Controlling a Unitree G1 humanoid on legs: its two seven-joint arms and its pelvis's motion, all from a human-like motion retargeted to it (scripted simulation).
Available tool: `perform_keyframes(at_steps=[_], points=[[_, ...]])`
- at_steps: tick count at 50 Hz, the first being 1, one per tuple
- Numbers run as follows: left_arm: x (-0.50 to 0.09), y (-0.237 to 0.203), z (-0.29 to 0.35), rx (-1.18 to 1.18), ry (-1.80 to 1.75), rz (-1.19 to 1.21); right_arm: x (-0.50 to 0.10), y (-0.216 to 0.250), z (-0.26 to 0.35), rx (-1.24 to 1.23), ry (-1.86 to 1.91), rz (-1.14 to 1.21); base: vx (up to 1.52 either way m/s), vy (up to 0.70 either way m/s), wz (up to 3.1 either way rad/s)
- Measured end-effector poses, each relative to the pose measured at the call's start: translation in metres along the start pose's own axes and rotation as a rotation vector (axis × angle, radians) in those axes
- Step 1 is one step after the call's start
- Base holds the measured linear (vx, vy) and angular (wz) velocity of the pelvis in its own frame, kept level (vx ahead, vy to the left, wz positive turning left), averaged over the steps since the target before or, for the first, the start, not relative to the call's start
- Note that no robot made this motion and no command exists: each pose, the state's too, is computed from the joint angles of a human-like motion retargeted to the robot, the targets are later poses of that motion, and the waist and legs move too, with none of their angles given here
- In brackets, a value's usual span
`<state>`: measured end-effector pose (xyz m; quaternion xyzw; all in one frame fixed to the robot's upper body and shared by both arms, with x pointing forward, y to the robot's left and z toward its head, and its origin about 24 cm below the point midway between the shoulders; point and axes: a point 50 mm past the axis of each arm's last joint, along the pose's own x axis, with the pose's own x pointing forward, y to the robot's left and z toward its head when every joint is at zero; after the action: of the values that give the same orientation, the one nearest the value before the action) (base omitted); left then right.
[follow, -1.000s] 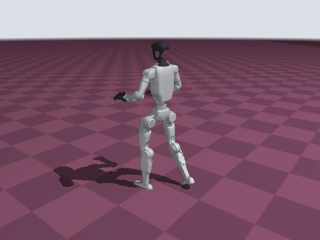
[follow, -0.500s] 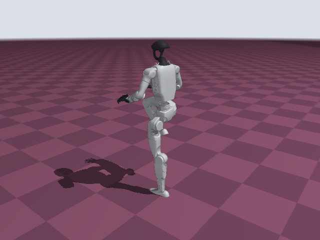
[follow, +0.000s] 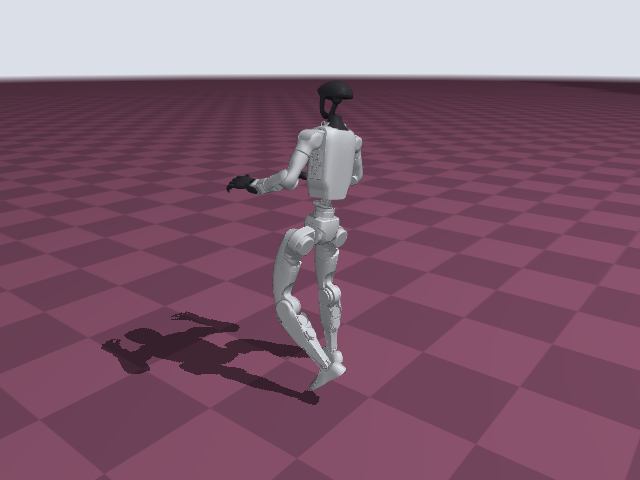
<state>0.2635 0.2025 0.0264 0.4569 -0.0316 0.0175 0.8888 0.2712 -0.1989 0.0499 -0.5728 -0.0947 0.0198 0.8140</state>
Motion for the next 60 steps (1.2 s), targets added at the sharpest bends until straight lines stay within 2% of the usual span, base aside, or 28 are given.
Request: perform_keyframes(at_steps=[5, 10, 18, 24, 31, 35, 41, 50, 60], points=[[0.014, 0.018, 0.010, 0.039, -0.063, 0.045, 0.000, -0.008, -0.003, 0.052, 0.041, -0.041, 0.30, -0.19, -0.60], [0.024, 0.024, 0.023, 0.049, -0.117, 0.076, -0.003, -0.005, -0.010, 0.062, 0.078, 0.022, 0.24, -0.05, -0.40], [0.025, -0.024, 0.033, 0.012, -0.109, -0.052, -0.012, 0.017, -0.013, -0.012, 0.115, 0.158, 0.24, 0.03, -0.05], [0.029, 0.008, 0.051, -0.075, -0.217, 0.055, -0.011, 0.024, -0.008, -0.019, 0.107, 0.176, 0.27, 0.03, -0.21], [0.015, -0.012, 0.040, -0.045, -0.162, -0.034, -0.025, 0.040, -0.003, 0.020, 0.123, 0.232, 0.26, 0.07, 0.04], [0.005, -0.018, 0.033, -0.032, -0.137, -0.056, -0.031, 0.045, 0.003, -0.003, 0.101, 0.233, 0.31, 0.08, -0.49], [0.014, 0.010, 0.026, -0.046, -0.139, 0.044, -0.015, 0.028, 0.007, -0.041, 0.043, 0.089, 0.44, 0.20, -0.88], [0.020, -0.020, 0.024, 0.189, -0.138, -0.133, -0.044, 0.038, -0.014, 0.063, 0.199, 0.083, 0.31, 0.28, 1.23], [0.032, -0.023, 0.023, 0.313, -0.128, -0.174, -0.002, 0.025, 0.012, 0.021, 0.016, 0.079, 0.17, 0.13, -0.23]])
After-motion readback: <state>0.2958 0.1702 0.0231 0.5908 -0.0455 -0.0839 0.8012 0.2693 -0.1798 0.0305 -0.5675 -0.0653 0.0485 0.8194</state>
